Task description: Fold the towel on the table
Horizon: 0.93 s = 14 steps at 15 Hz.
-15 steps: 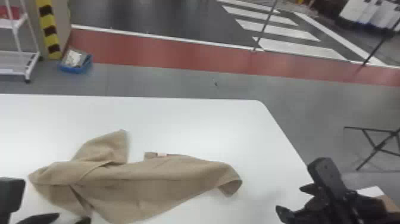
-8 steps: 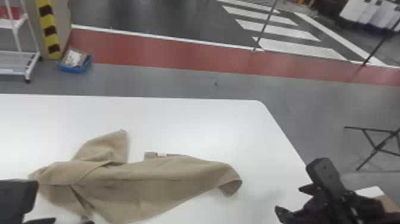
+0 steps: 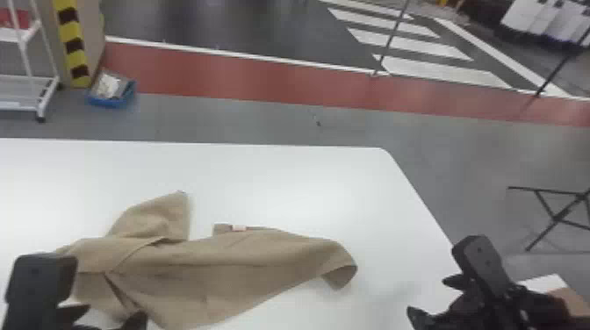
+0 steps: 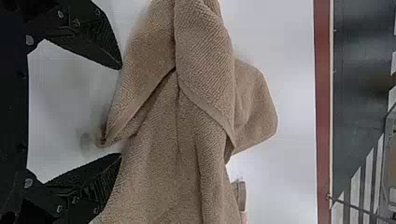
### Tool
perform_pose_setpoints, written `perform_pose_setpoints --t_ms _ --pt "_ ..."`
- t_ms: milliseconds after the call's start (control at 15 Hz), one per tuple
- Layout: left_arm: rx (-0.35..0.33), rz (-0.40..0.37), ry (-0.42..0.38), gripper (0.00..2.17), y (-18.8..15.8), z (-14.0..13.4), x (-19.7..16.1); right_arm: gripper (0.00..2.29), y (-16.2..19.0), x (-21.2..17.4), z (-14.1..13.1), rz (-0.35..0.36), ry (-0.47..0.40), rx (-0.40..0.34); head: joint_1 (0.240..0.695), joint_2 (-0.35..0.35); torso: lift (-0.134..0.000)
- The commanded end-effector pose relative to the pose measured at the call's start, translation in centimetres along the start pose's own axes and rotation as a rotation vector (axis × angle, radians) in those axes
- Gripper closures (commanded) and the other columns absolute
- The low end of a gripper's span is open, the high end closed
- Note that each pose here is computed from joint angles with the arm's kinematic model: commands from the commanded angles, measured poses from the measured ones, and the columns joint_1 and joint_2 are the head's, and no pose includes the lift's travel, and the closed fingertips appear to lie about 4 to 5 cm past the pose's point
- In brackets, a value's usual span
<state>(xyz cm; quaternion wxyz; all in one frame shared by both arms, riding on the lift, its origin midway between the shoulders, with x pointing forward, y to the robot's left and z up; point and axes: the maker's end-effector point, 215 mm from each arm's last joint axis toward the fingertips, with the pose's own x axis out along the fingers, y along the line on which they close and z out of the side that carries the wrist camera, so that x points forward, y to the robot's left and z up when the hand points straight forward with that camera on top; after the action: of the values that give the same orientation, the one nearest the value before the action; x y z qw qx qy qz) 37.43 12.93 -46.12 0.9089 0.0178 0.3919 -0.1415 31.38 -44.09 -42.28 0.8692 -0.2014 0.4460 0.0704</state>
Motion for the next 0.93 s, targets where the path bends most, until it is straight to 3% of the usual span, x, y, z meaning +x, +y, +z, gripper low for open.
perform_pose_setpoints --t_ms 0,200,333,467,867 --pt "0.002 0.004 0.004 0.29 0.0 -0.1 0.2 0.07 0.0 0.0 0.0 0.0 0.0 0.001 0.695 -0.35 -0.124" --pt "0.006 0.01 0.007 0.77 0.2 -0.2 0.4 0.07 0.0 0.0 -0.1 -0.002 0.001 0.001 0.695 -0.35 -0.124" --pt "0.009 0.015 0.013 1.35 0.4 -0.4 0.5 0.07 0.1 0.0 0.0 0.0 -0.001 -0.001 0.695 -0.35 -0.124" --pt "0.01 0.029 0.011 1.79 0.8 -0.2 0.5 0.07 0.1 0.0 0.0 0.0 -0.001 -0.001 0.695 -0.35 -0.124" --pt "-0.034 0.045 -0.062 1.79 3.4 3.7 -4.2 0.07 0.4 0.6 0.9 -0.016 -0.016 -0.019 0.695 -0.35 -0.124"
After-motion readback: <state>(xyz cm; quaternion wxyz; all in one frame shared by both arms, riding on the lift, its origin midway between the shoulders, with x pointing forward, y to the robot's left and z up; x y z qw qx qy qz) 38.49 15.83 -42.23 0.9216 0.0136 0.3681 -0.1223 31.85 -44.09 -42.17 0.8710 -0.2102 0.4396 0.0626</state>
